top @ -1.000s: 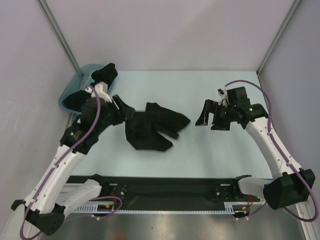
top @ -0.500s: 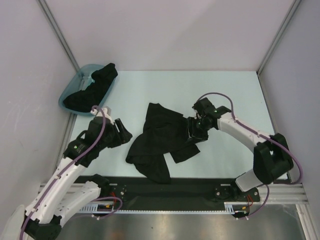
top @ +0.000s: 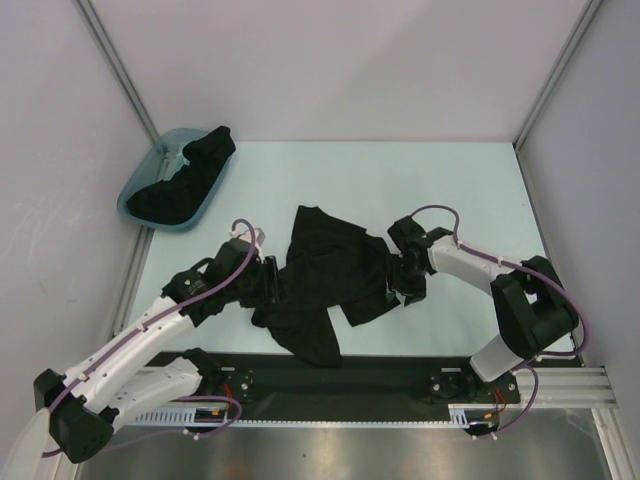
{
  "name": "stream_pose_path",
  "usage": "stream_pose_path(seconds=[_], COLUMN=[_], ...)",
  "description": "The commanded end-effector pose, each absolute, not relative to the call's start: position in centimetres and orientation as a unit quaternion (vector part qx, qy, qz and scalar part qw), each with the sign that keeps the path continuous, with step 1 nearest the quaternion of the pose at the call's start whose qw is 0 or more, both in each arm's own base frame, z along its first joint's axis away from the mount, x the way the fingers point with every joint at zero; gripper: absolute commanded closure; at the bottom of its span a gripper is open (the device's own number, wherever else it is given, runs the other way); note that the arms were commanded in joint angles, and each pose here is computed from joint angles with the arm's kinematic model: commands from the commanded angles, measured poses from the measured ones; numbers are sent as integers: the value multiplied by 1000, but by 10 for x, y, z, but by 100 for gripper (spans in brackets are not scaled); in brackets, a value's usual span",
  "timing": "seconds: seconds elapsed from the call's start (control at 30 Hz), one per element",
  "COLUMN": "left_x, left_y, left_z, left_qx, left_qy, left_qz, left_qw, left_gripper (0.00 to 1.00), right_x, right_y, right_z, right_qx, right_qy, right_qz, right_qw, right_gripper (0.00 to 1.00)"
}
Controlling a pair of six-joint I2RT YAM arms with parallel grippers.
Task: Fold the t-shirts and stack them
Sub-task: Flatten the tshirt out
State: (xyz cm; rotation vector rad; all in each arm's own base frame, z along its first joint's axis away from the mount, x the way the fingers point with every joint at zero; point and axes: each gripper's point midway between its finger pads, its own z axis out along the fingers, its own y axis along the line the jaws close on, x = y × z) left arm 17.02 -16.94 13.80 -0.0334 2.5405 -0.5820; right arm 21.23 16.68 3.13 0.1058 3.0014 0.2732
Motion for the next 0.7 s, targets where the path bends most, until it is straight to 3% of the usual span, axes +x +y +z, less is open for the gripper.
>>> stream_pose_path(seconds=[0.0, 0.23, 0.3, 0.33, 0.43, 0.57, 0.67], left_x=[176, 168, 167, 165, 164, 168, 170], left_y=[-180, -179, -177, -179, -184, -188, -199], left_z=[149, 148, 144, 142, 132, 124, 134], left_qx=[12, 33, 43, 54, 87, 123, 137], left_qy=[932, 935, 939, 941, 947, 954, 946], left_qz=[-232, -222, -206, -199, -168, -113, -125], left_qw=[278, 274, 272, 268, 258, 249, 267], left_gripper=[43, 43, 42, 40, 30, 29, 32], right_x=[223, 231, 233, 234, 242, 262, 272], right_y=[160, 161, 164, 164, 163, 155, 143], right_z=[22, 7, 9, 10, 26, 80, 139], right_qx=[46, 49, 47, 47, 49, 55, 68], right_qy=[993, 993, 993, 993, 992, 985, 974], right_qz=[66, 69, 73, 74, 78, 89, 106], right_qw=[85, 76, 76, 76, 89, 134, 186], right_gripper=[48, 53, 66, 79, 100, 100, 100])
